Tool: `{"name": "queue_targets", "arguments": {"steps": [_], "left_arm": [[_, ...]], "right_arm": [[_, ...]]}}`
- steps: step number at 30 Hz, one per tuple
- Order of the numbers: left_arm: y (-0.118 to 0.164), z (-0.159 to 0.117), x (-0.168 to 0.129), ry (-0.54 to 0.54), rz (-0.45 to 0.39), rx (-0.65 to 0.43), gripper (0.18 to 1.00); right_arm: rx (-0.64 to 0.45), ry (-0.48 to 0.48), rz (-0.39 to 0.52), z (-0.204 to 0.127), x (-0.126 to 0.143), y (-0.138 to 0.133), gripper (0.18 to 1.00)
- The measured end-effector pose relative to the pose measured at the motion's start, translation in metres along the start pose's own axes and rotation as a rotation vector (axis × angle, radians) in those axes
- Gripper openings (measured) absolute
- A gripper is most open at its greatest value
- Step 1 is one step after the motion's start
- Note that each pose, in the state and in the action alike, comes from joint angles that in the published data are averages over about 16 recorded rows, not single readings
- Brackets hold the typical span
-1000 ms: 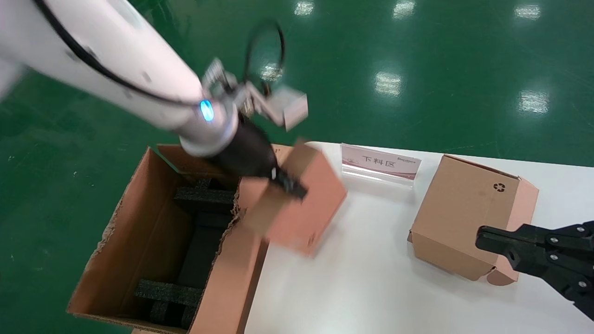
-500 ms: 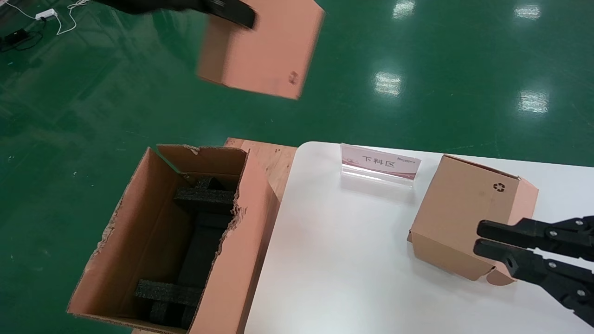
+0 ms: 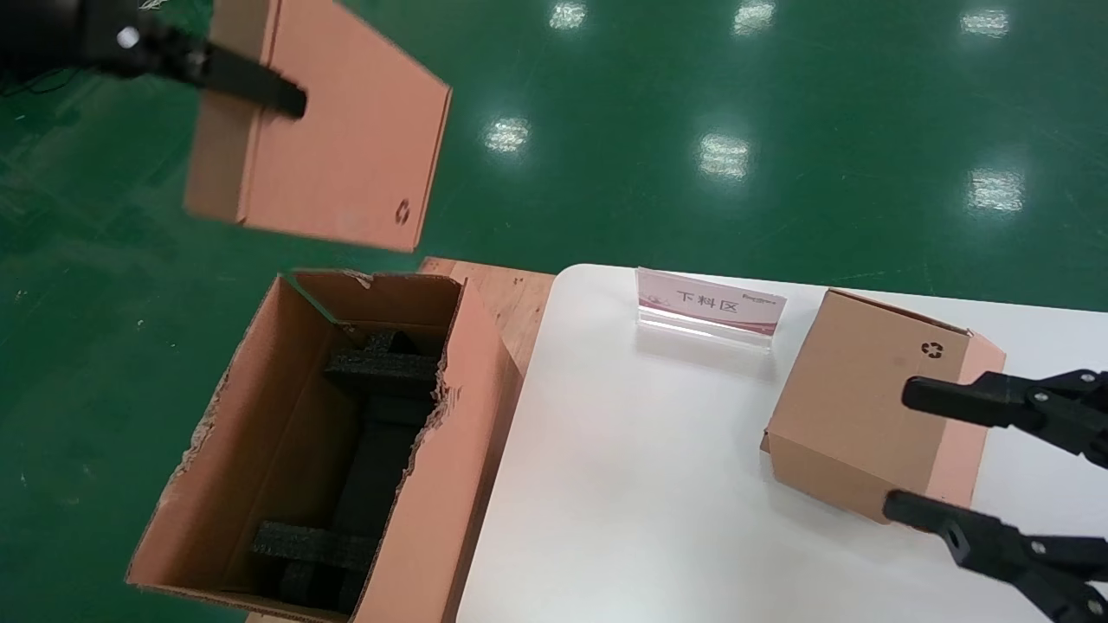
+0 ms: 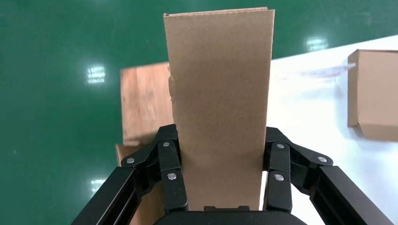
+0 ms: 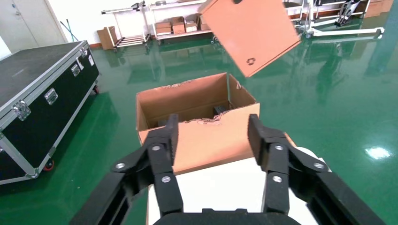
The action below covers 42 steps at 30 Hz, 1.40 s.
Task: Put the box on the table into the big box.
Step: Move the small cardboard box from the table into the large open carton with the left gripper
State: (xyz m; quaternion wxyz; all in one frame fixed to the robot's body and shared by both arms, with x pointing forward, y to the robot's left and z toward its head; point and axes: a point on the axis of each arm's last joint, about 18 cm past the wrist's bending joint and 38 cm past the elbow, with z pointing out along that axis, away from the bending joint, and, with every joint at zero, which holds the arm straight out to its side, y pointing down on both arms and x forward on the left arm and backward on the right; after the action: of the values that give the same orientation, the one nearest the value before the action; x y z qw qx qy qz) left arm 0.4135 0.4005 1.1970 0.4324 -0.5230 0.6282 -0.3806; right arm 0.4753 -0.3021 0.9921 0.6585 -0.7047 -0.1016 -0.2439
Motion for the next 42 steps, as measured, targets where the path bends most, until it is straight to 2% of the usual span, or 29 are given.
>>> {"name": "queue_targets", "arguments": {"steps": [7,10,18,23,28,34,42], "left_arm": [[0.028,-0.001,-0.014,-0.019,-0.07,-0.099,0.426],[0.041,0.003,-0.018,-0.035,-0.097,-0.161,0.426],[0.07,0.017,-0.007,-0.101,-0.115,-0.418,0.425],[0.083,0.015,0.0,-0.166,-0.12,-0.58,0.425],[0.091,0.005,0.001,-0.225,-0.136,-0.688,0.425],[0.091,-0.002,-0.004,-0.242,-0.15,-0.708,0.425],[0.088,0.001,-0.015,-0.205,-0.141,-0.638,0.424]], "right_arm": [[0.0,0.0,0.0,0.0,0.0,0.0,0.534],[0.0,0.0,0.0,0.0,0.0,0.0,0.64],[0.0,0.0,0.0,0.0,0.0,0.0,0.781],[0.0,0.0,0.0,0.0,0.0,0.0,0.891],[0.0,0.0,0.0,0.0,0.0,0.0,0.93],[0.0,0.0,0.0,0.0,0.0,0.0,0.975],[0.0,0.0,0.0,0.0,0.0,0.0,0.992]]}}
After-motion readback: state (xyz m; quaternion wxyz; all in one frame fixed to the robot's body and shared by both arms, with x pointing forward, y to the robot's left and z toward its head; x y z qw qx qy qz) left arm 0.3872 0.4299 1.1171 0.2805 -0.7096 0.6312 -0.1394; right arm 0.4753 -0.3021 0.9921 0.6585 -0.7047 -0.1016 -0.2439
